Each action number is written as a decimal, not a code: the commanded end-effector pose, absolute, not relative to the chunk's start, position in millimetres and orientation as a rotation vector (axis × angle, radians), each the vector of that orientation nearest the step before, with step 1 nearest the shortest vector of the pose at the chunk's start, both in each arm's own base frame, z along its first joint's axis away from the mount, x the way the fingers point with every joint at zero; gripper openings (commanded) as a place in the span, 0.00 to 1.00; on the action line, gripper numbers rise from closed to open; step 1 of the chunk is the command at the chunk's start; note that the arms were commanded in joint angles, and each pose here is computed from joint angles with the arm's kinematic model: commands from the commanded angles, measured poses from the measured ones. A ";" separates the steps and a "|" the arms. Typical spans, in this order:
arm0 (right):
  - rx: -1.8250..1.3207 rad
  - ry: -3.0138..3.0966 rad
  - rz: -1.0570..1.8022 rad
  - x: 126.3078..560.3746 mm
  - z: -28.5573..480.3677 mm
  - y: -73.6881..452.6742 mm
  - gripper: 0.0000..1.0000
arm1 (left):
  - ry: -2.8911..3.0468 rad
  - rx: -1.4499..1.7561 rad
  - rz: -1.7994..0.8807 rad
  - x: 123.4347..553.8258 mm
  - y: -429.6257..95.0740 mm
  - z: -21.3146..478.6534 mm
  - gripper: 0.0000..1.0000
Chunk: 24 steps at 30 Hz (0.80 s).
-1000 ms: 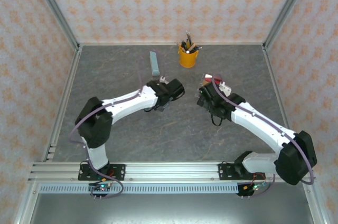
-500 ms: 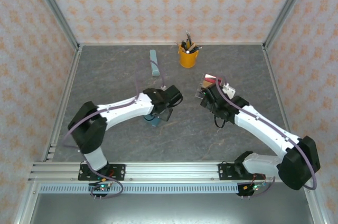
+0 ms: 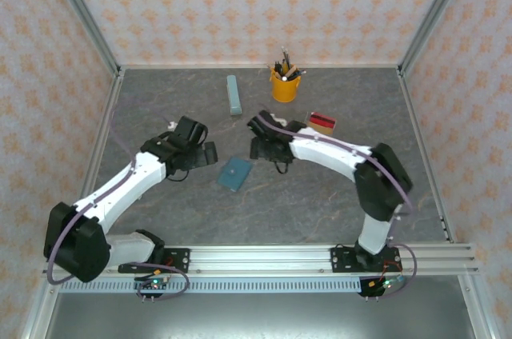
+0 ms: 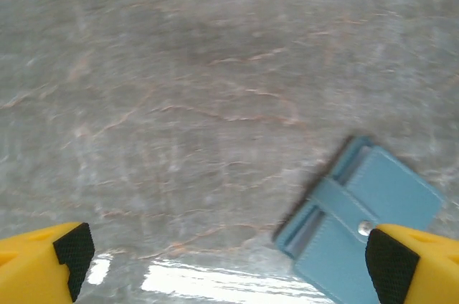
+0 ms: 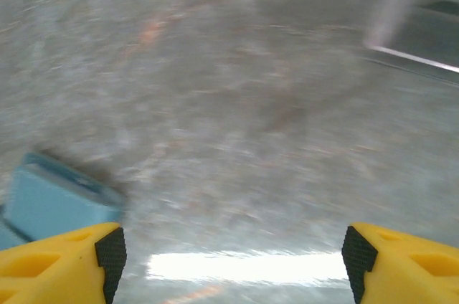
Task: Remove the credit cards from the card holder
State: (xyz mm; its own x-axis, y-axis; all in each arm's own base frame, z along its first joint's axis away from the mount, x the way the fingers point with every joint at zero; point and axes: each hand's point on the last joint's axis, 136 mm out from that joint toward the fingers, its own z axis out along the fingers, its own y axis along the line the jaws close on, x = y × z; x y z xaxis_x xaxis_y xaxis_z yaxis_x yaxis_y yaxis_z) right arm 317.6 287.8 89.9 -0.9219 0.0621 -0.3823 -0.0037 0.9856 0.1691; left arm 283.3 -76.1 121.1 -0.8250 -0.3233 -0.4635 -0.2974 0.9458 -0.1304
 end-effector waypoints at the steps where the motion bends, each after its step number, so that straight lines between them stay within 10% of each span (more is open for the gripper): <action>1: -0.087 2.782 0.164 317.9 76.2 311.8 0.81 | 2.544 -0.617 -0.068 277.1 -53.2 117.6 1.00; 24: -0.197 2.897 -0.126 319.8 41.2 316.9 0.81 | 2.557 -0.753 -0.166 266.2 -48.2 98.1 1.00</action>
State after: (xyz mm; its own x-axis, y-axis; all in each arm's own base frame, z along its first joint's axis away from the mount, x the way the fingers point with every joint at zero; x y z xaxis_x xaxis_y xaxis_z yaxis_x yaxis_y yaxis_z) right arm 334.2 345.7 27.5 -0.9618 -0.1171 -0.2474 -0.1196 0.9928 -0.0050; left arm 265.8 -47.7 103.5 -0.7530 -0.5083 -0.4179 -0.4611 0.8606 -0.2162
